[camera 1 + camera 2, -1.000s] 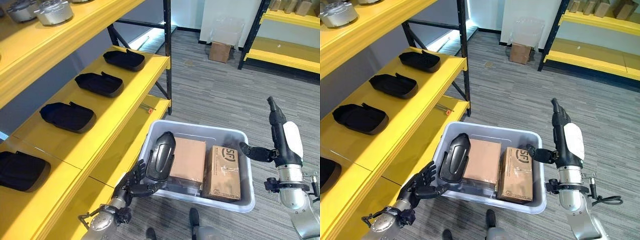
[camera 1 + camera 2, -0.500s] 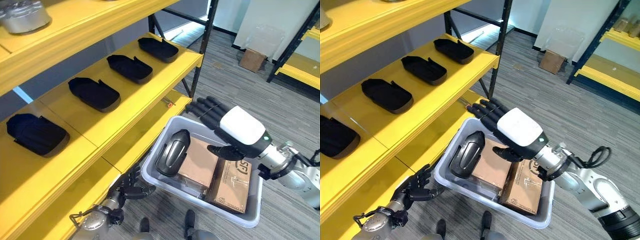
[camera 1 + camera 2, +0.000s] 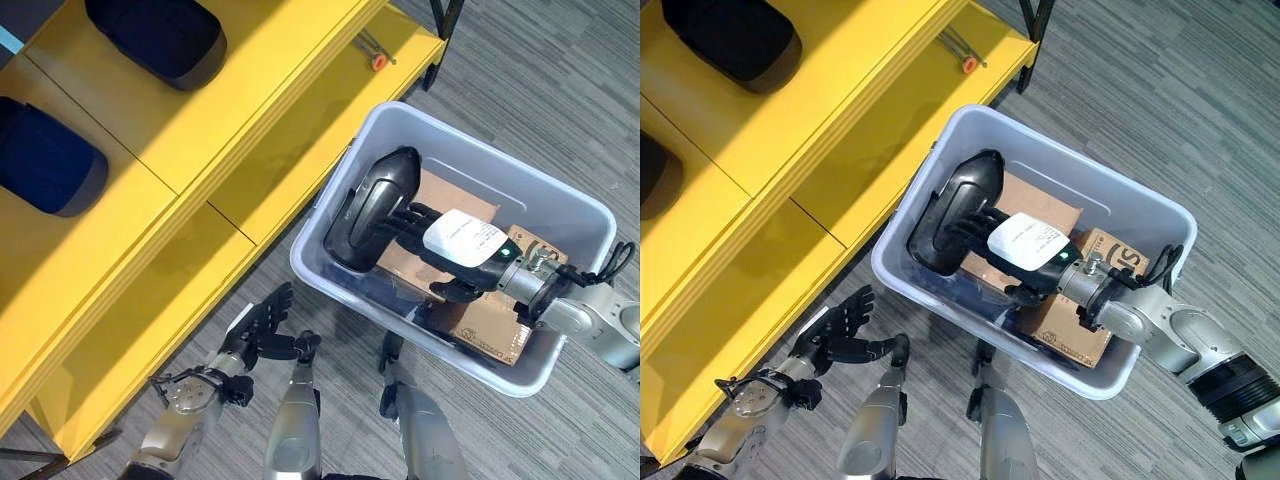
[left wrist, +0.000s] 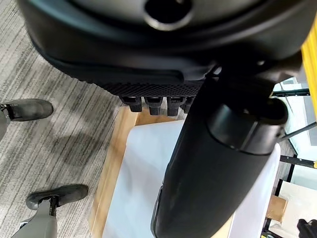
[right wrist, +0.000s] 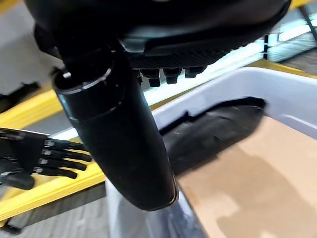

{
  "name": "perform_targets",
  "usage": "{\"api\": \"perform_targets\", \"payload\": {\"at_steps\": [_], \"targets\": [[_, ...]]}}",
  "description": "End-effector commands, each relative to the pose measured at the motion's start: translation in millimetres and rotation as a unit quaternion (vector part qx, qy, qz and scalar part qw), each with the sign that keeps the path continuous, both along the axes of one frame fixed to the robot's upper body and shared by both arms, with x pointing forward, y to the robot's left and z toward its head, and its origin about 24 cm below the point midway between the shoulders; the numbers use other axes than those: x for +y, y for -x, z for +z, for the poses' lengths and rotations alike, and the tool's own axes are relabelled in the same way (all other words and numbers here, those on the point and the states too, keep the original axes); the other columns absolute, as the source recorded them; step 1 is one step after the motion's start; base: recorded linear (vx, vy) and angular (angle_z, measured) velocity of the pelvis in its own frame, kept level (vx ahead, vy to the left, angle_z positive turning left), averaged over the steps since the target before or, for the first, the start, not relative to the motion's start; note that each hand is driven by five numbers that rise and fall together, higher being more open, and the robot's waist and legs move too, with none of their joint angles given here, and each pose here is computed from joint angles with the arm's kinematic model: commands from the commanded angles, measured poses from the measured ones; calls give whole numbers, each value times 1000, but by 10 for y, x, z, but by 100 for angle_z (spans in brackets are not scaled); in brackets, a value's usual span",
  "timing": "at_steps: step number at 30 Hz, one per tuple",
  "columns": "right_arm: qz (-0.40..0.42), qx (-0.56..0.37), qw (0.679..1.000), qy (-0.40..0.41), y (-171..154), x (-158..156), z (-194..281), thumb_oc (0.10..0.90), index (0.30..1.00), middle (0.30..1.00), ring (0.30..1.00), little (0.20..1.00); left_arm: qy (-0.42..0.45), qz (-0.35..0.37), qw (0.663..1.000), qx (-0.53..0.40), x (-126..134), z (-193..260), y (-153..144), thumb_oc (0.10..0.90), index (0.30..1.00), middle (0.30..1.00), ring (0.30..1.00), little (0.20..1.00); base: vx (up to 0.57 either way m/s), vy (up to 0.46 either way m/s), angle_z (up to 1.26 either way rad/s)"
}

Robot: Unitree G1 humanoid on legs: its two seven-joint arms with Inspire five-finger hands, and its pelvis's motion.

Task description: Move parts from the plastic box to the shelf.

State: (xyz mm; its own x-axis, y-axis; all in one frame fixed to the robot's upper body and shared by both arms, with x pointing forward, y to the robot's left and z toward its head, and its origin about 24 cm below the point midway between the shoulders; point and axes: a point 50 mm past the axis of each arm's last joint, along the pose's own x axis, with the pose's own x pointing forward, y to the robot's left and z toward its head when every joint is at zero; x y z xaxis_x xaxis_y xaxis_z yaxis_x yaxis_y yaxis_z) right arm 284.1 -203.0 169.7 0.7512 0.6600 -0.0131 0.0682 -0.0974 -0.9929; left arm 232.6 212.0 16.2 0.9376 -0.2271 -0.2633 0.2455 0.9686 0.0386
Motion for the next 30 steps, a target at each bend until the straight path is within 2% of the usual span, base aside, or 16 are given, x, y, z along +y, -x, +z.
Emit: {"api": "perform_targets", "payload": {"at_steps": [1,6,11,17,26,30], "targets": [[78,-114,990,-24,121,214,482,900,1000,1000,1000,1000,7,-27,997,-65,7,237,23,900,1000,1000,1000,1000,0,0,0],[56,-124,991,-3,31,165,450,900,1000,1000,1000,1000,12,-26,998,-64,6,234,18,900,1000,1000,1000,1000,-16,-5,0],[47,-175,983,36,-55,102,446,900,1000,1000,1000,1000,11,-33,997,-64,-15,244,6,900,1000,1000,1000,1000,-15,-9,0],[51,-237,969,39,-116,130,582,900,1000,1000,1000,1000,11,-42,997,-59,-46,228,24,900,1000,1000,1000,1000,0,-5,0],[44,-277,957,75,-233,172,552,900,1000,1000,1000,1000,5,-58,997,-52,-56,204,49,900,1000,1000,1000,1000,0,-29,1],[38,-295,953,59,-305,197,590,900,1000,1000,1000,1000,-2,-70,996,-53,-76,204,67,900,1000,1000,1000,1000,7,-33,5]]}}
